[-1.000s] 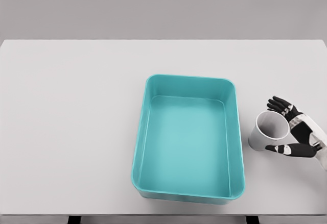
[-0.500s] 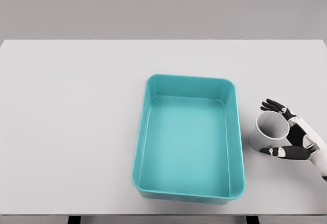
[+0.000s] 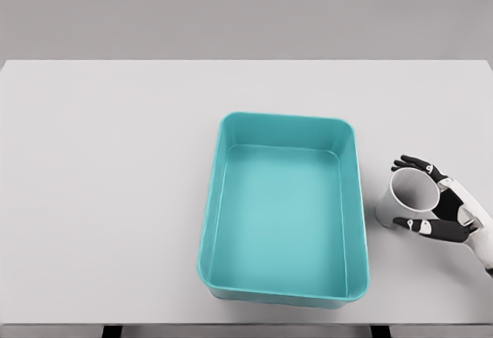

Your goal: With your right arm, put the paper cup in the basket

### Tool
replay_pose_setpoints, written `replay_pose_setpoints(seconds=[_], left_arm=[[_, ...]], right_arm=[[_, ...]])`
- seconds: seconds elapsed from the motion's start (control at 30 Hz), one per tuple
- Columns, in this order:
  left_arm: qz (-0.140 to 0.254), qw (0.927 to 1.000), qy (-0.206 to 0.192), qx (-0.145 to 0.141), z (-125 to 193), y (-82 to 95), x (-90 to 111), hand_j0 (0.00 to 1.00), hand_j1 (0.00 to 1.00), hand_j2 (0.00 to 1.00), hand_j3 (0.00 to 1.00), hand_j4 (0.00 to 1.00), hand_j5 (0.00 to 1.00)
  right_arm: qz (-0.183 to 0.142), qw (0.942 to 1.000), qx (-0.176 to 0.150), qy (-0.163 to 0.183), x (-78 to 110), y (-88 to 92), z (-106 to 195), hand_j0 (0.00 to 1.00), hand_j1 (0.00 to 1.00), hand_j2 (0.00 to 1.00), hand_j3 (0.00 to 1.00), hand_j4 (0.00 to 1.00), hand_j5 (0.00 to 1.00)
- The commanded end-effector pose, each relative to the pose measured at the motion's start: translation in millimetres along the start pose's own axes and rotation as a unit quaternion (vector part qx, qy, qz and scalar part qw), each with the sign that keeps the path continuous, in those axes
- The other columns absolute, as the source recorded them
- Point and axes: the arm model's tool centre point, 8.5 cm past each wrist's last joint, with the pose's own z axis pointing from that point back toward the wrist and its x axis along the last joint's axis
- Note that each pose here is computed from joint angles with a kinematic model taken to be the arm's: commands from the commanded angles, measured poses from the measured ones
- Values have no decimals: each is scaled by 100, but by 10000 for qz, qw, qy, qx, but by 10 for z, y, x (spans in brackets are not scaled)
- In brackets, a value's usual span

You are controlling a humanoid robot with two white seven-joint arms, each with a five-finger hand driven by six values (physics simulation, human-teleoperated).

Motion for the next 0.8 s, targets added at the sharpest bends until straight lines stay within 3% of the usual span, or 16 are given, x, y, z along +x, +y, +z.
replay_pose_setpoints(seconds=[0.0, 0.13, 0.47, 0.77], left_arm=[[6, 10000, -1, -1, 0, 0, 0, 100, 100, 100, 100, 100, 100], [-2, 10000, -8, 0, 0, 1, 10, 100, 100, 100, 100, 100, 100], [6, 10000, -1, -1, 0, 0, 0, 100, 100, 100, 100, 100, 100], [-2, 10000, -8, 0, 0, 1, 10, 100, 100, 100, 100, 100, 100]], right_arm=[[139, 9998, 99, 105, -26, 20, 3, 74, 74, 74, 74, 74, 74], [165, 9997, 108, 116, -15, 14, 1, 65, 65, 65, 65, 65, 65], [375, 9989, 240, -119, 167, 12, -96, 62, 62, 62, 62, 62, 62], [956, 9943, 336, -334, 391, -64, -220, 62, 62, 62, 62, 62, 62]])
